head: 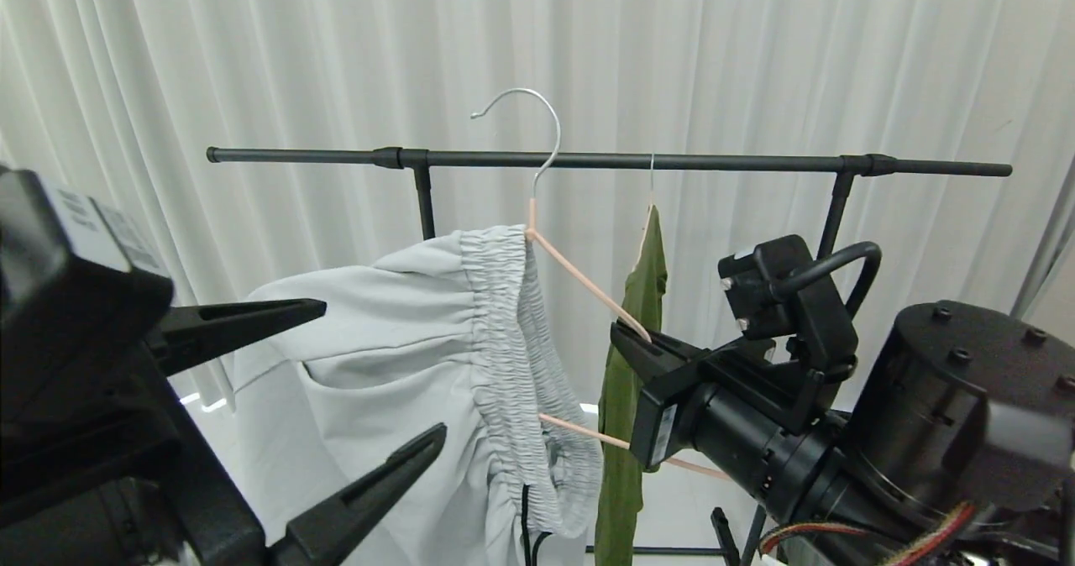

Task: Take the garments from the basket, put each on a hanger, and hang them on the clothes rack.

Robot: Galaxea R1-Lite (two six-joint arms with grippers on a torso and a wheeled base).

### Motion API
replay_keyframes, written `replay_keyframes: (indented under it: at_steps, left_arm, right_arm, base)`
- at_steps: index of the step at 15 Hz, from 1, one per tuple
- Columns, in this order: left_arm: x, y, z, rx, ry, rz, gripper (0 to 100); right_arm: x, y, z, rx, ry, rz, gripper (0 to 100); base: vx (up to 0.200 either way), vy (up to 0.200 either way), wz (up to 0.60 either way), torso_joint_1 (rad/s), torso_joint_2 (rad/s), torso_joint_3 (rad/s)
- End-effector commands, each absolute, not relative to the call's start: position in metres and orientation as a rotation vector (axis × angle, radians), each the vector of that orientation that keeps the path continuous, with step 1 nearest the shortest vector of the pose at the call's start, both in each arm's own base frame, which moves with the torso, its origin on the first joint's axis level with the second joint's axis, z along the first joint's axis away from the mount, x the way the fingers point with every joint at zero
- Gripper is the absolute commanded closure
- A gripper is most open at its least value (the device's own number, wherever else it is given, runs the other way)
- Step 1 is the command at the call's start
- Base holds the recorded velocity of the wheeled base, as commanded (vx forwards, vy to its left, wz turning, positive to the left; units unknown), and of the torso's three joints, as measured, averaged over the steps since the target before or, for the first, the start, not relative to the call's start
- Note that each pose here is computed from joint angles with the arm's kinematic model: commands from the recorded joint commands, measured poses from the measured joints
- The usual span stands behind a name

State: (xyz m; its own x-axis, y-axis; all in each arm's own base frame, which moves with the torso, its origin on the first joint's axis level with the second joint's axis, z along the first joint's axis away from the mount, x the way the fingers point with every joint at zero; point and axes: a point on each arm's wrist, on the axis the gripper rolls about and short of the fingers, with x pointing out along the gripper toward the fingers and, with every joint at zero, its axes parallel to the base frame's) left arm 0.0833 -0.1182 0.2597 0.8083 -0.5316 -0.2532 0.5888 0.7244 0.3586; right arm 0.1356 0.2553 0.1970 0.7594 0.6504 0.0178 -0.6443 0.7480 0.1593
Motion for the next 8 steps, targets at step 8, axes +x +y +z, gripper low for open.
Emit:
replay_keyframes:
  at_steps: [8]
  left_arm:
    - [0.111, -0.102, 0.256, 0.404, 0.184, -0.722, 0]
  right_arm:
    - [0.104, 0.194, 0.185, 0.032, 0.023, 0.774, 100]
  base:
    - [0.000, 0.000, 0.00, 0.000, 0.00, 0.000]
